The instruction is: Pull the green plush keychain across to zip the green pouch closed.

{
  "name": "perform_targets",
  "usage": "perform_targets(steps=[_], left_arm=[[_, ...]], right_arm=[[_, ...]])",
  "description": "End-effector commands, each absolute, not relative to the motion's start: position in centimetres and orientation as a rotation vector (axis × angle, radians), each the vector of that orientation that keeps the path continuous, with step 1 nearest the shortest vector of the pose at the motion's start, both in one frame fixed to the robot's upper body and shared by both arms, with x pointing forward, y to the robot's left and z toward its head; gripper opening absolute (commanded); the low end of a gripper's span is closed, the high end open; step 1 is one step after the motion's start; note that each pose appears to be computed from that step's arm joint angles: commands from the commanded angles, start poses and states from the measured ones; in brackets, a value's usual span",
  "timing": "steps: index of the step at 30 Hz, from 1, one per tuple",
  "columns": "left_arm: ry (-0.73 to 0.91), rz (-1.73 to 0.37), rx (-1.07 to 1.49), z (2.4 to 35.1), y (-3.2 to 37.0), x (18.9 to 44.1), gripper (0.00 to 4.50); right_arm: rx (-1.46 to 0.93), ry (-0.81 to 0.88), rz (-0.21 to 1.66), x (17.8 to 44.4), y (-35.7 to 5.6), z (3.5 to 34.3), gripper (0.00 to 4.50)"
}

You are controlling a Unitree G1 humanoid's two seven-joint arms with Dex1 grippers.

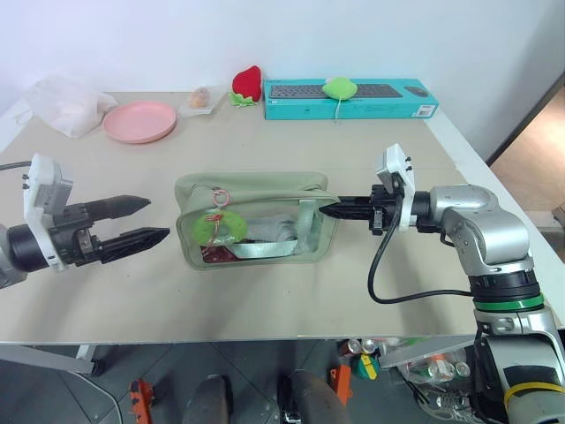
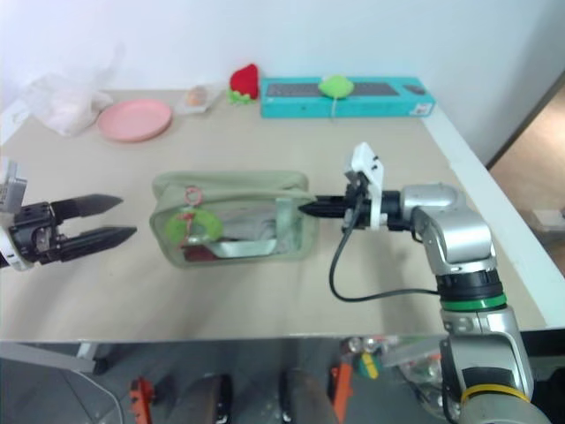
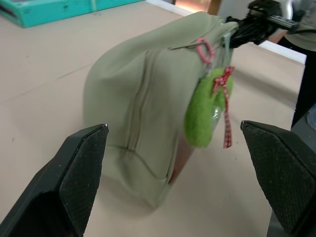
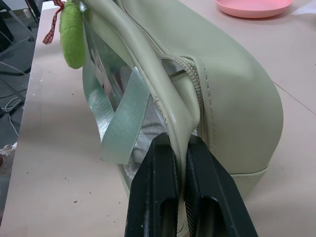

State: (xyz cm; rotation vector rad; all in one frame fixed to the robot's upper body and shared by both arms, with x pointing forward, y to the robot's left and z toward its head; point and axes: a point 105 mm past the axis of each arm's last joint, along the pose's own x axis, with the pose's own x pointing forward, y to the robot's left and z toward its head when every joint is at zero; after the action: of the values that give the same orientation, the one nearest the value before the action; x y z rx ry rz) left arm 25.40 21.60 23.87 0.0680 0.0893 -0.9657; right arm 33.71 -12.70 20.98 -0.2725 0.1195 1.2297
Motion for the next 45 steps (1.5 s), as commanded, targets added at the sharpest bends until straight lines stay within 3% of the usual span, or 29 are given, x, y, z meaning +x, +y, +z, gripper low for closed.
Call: perform_targets(steps=[1, 17, 22, 45], left_arm=[[0.042, -1.043, 0.125, 25.8, 20.1, 24.3, 4.48], [0.17, -1.12, 0.032, 22.5, 18.7, 23.4, 4.48], [0.247, -1.111, 0.036, 20.1, 18.5, 23.8, 4.48], [0.165, -1.107, 0.014, 20.8, 16.3, 27.4, 4.48]], right_arm=[[-0.289, 0.108, 1.229, 33.7, -12.5, 21.2, 0.05], [-0.286, 0.106, 1.222, 33.8, -12.3, 20.8, 0.05], [-0.281, 0.102, 1.22, 33.7, -12.3, 20.8, 0.05], [-0.271, 0.091, 1.203, 33.4, -12.3, 20.8, 0.05]])
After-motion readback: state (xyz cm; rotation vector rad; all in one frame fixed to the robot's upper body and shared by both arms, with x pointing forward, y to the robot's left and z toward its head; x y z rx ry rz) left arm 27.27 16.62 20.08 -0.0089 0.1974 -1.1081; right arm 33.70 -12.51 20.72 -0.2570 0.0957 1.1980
